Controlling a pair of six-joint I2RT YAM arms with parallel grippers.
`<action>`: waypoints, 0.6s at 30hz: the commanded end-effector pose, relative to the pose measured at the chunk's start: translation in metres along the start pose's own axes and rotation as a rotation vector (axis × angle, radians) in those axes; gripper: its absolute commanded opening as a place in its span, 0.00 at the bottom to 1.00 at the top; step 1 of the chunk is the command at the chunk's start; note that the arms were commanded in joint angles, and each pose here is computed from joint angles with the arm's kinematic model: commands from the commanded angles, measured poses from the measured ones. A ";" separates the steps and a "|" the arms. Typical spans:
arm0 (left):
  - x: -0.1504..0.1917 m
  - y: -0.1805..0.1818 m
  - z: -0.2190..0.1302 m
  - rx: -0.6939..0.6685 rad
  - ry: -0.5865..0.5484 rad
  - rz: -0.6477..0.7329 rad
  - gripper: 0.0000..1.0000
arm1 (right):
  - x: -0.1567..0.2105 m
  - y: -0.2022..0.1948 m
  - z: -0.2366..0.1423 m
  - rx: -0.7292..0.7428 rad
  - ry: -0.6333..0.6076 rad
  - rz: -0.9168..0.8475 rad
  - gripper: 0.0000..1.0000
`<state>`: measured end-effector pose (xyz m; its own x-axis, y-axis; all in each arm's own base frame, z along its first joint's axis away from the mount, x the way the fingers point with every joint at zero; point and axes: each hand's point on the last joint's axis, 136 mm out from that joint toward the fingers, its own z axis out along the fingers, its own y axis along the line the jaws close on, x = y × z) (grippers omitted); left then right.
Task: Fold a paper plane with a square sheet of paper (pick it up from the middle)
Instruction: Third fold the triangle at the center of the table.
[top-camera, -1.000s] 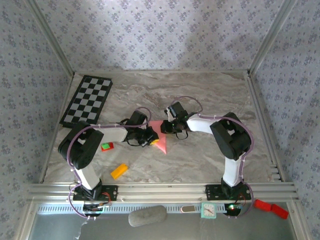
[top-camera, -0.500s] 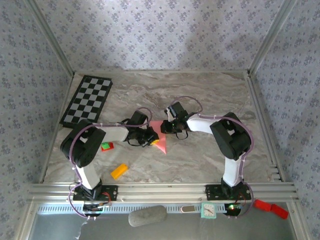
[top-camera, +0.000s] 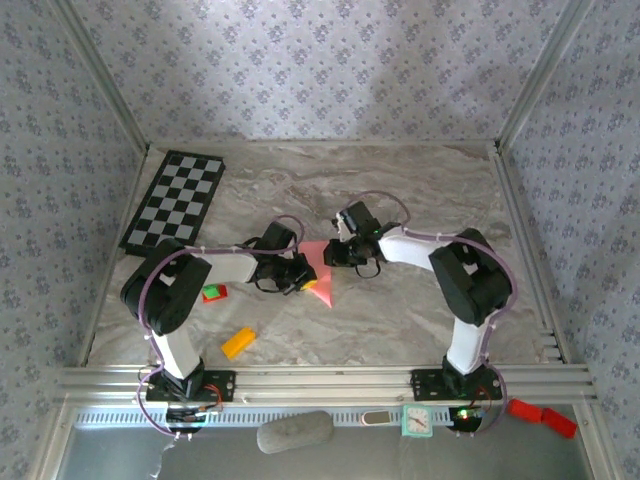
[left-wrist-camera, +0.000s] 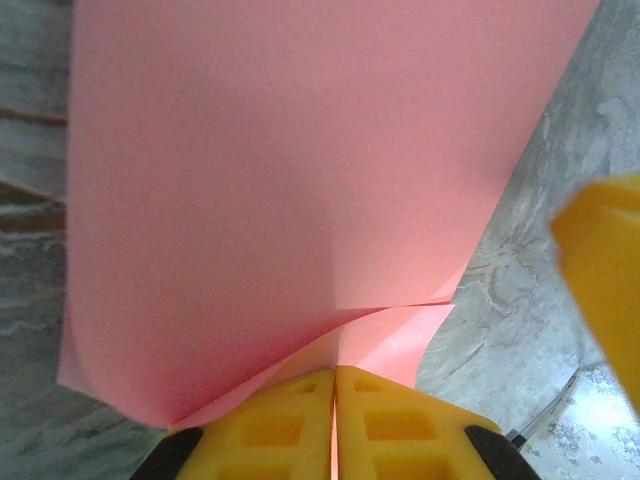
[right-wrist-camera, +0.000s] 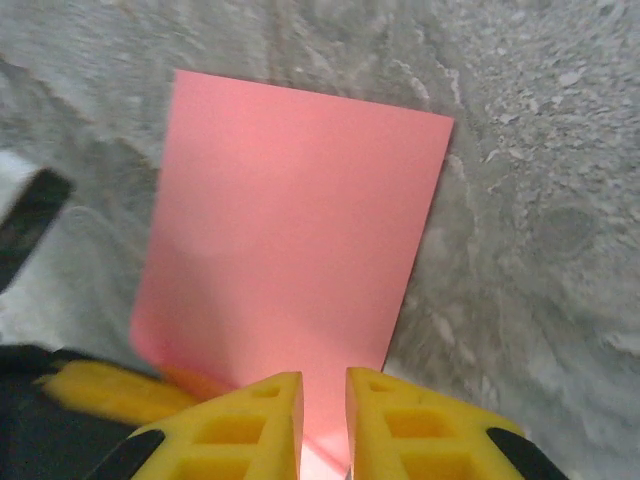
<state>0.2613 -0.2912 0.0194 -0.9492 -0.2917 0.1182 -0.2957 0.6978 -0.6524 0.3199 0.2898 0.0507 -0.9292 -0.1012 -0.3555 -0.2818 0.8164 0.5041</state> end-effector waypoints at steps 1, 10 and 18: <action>-0.004 0.032 0.002 -0.104 -0.030 -0.072 0.08 | 0.007 0.014 -0.026 -0.050 -0.008 0.006 0.20; -0.006 0.043 0.004 -0.123 -0.052 -0.127 0.07 | 0.062 0.027 -0.033 -0.064 0.038 0.038 0.07; -0.006 0.050 0.006 -0.133 -0.061 -0.152 0.07 | 0.080 0.043 -0.014 -0.066 0.076 0.044 0.02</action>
<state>0.2645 -0.2899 0.0183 -0.9249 -0.3489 0.1509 -0.3573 0.6626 -0.6582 0.2270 0.3027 0.0585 -0.9474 -0.1448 -0.2855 -0.2881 0.7744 0.5633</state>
